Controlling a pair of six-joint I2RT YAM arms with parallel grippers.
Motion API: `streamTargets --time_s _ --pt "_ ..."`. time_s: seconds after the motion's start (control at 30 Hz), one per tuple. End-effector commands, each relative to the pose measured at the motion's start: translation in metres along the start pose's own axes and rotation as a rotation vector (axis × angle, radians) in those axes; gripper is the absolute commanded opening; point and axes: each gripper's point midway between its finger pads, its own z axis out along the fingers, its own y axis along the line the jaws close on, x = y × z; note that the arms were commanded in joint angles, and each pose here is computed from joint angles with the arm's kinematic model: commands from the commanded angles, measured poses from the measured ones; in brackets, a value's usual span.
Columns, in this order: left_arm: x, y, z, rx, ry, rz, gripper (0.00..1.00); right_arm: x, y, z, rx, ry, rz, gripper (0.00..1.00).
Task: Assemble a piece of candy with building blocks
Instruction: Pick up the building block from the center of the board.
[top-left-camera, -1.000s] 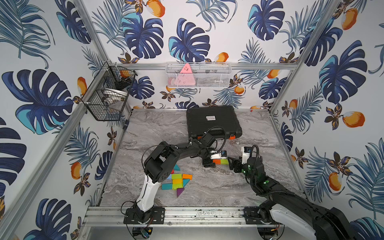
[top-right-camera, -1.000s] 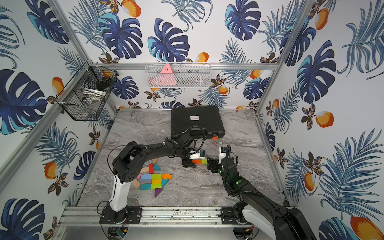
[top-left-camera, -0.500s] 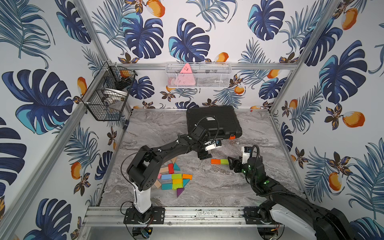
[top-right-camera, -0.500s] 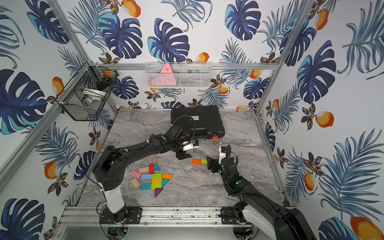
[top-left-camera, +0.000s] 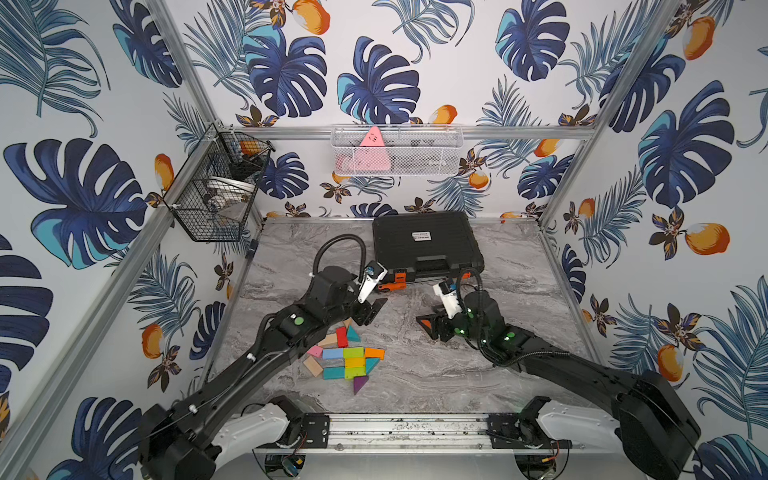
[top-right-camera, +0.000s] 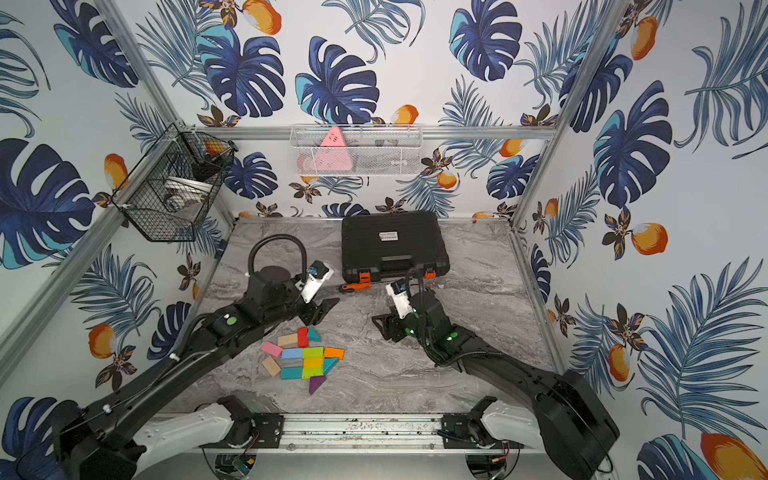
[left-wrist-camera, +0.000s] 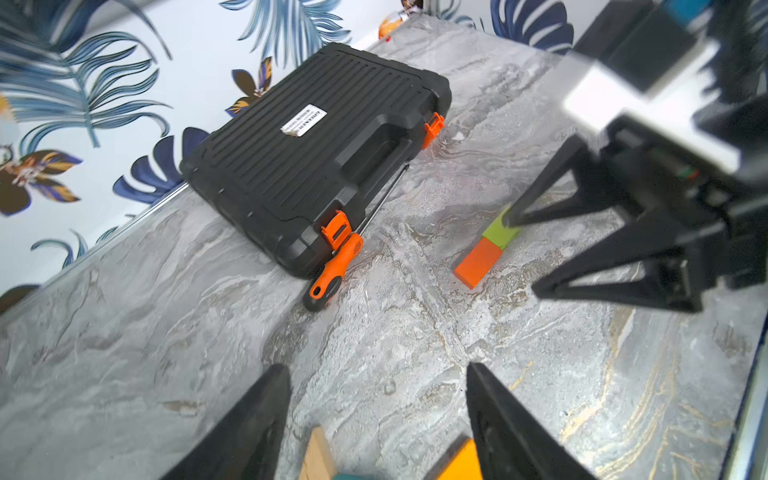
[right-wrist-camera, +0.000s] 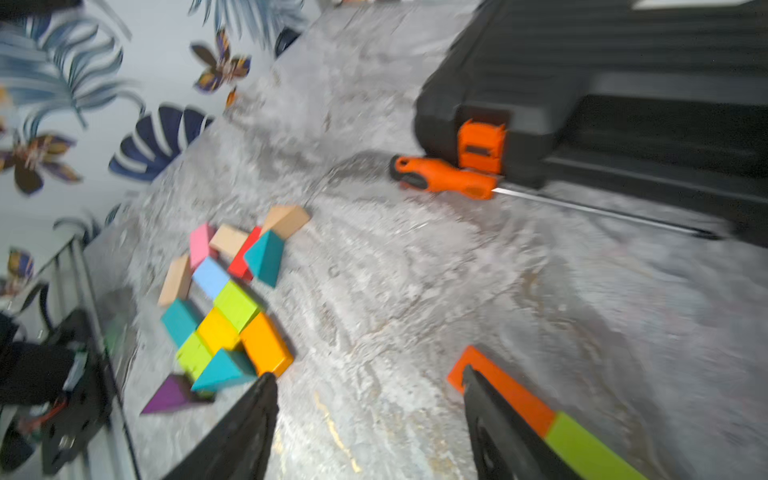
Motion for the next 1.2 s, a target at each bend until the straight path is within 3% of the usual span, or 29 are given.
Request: streamTargets --time_s 0.0,0.27,0.4,0.8,1.17 --pt "0.02 0.011 -0.022 -0.088 0.004 -0.157 0.71 0.034 0.032 0.017 -0.1 0.187 -0.167 0.71" --pt "0.056 0.03 -0.052 -0.234 0.052 -0.223 0.71 0.088 0.06 0.042 -0.167 0.397 -0.322 0.72" --pt "0.06 0.029 -0.058 -0.233 0.008 -0.246 0.71 0.106 0.061 0.053 -0.146 0.472 -0.395 0.72" --pt "0.059 0.042 -0.066 -0.314 0.012 -0.239 0.7 0.124 0.058 0.092 -0.128 0.564 -0.506 0.7" --pt "0.061 0.045 -0.066 -0.327 0.021 -0.231 0.7 0.132 0.054 0.111 -0.133 0.612 -0.578 0.55"
